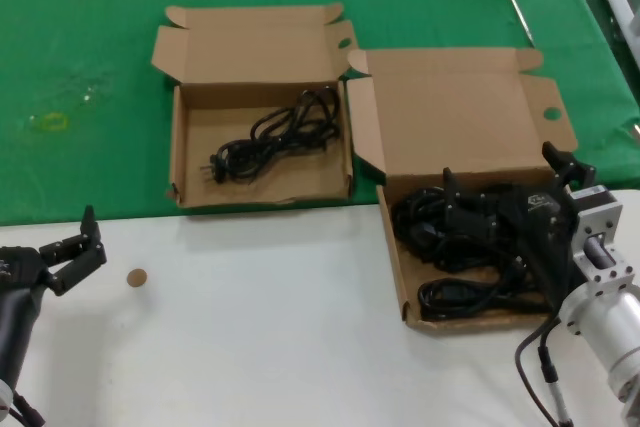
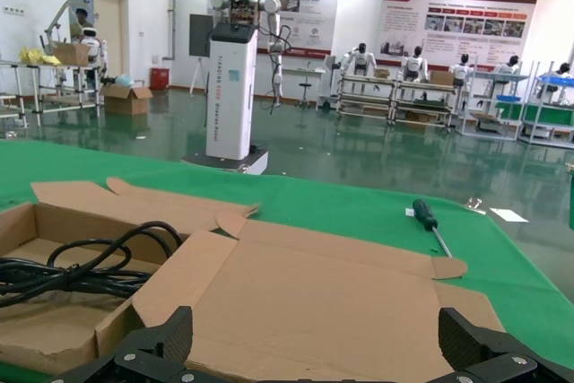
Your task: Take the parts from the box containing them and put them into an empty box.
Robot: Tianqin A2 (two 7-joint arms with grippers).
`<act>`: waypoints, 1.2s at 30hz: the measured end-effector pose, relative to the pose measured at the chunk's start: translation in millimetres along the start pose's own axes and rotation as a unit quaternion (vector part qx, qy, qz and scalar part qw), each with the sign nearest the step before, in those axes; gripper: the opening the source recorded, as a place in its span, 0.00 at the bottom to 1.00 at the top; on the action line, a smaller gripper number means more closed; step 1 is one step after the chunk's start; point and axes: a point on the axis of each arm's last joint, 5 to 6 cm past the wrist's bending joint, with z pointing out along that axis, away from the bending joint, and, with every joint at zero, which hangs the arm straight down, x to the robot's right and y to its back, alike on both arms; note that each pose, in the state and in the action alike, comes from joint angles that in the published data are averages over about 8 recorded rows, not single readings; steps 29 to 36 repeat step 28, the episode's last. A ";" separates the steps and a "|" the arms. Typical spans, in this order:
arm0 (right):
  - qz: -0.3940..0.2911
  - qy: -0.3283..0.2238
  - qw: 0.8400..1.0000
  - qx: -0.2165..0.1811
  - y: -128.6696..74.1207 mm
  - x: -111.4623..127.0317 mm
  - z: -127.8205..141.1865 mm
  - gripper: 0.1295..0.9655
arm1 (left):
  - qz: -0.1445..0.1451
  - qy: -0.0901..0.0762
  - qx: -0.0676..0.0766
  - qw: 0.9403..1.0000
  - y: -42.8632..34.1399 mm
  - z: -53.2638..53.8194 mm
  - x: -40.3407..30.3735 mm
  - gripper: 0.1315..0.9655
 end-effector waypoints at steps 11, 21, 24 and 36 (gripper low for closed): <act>0.000 0.000 1.000 0.000 0.0 0.0 0.0 1.00 | 0.000 0.000 0.000 1.000 0.0 0.0 0.0 1.00; 0.000 0.000 1.000 0.000 0.0 0.0 0.0 1.00 | 0.000 0.000 0.000 1.000 0.0 0.0 0.0 1.00; 0.000 0.000 1.000 0.000 0.0 0.0 0.0 1.00 | 0.000 0.000 0.000 1.000 0.0 0.0 0.0 1.00; 0.000 0.000 1.000 0.000 0.0 0.0 0.0 1.00 | 0.000 0.000 0.000 1.000 0.0 0.0 0.0 1.00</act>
